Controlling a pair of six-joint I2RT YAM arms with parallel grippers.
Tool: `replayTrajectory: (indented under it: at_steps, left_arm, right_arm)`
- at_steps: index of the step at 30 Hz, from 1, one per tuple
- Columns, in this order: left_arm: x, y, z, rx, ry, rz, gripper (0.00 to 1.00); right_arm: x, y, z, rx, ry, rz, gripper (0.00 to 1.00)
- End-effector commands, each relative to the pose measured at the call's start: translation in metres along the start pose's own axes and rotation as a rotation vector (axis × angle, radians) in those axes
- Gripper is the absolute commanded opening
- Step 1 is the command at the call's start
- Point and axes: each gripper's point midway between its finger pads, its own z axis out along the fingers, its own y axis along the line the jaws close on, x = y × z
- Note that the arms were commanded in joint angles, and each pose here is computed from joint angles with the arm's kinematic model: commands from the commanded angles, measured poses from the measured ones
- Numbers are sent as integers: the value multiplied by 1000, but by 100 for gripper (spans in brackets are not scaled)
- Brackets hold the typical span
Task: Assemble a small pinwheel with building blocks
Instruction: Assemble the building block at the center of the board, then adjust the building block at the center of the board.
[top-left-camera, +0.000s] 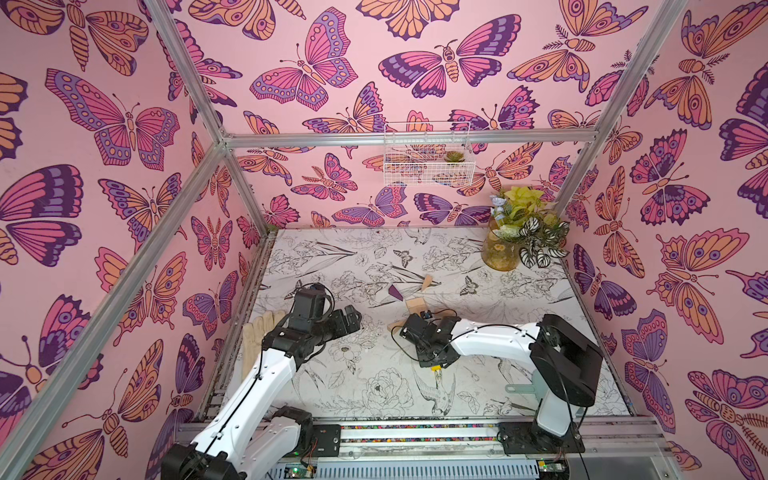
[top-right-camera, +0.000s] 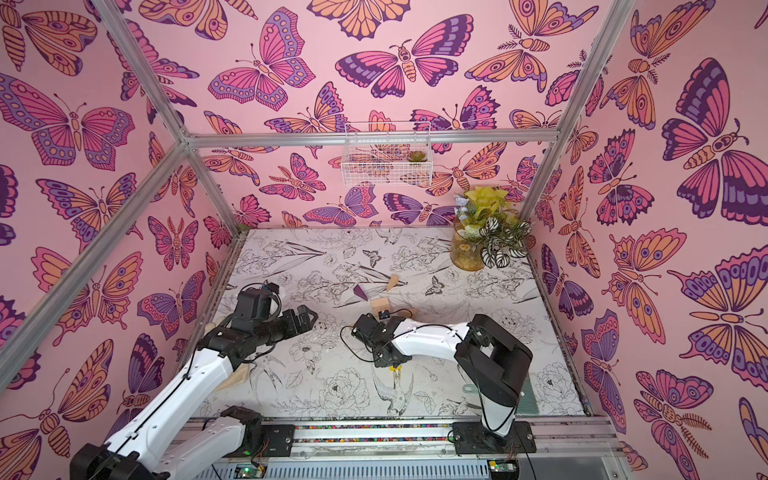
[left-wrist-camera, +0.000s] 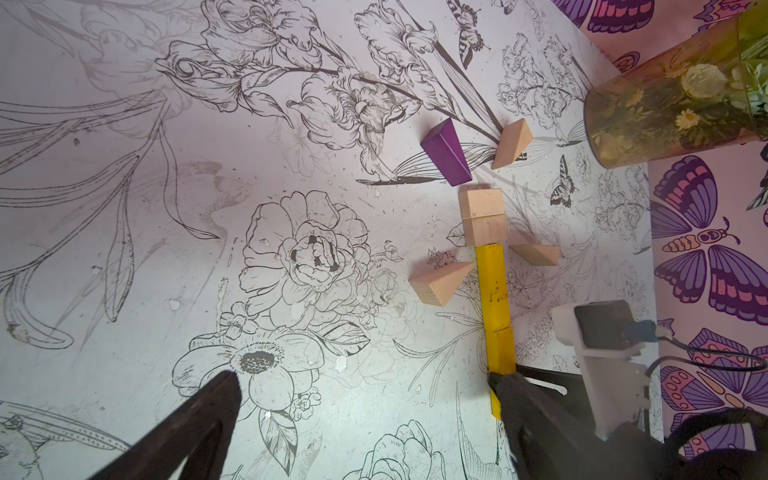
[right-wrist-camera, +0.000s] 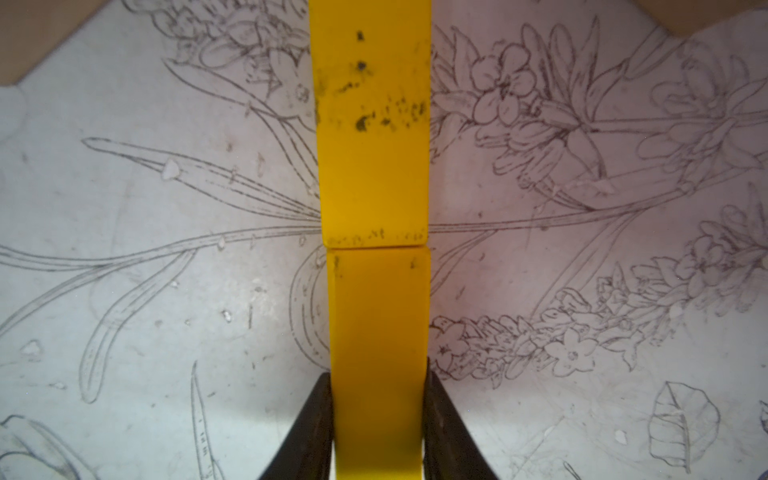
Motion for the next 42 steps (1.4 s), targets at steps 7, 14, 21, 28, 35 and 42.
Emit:
replayTrajectory:
  at_steps: [7, 14, 21, 28, 35, 42]
  left_arm:
    - [8, 6, 1, -10, 19, -9, 100]
    - [7, 6, 2, -10, 18, -8, 100]
    - [4, 4, 0, -8, 5, -2, 100]
    - [4, 6, 1, -14, 7, 0, 100]
    - [8, 10, 6, -24, 24, -5, 100]
    - [-3, 18, 3, -74, -50, 59, 100]
  right_arm:
    - [-13, 1, -16, -26, -44, -1, 43]
    - [-22, -2, -38, -46, -83, 0, 53]
    - [-20, -21, -74, -70, -142, 28, 48]
    - [12, -44, -68, -77, -111, 42, 15]
    - [37, -35, -45, -80, -49, -10, 7]
    - [17, -55, -55, -52, -160, 68, 7]
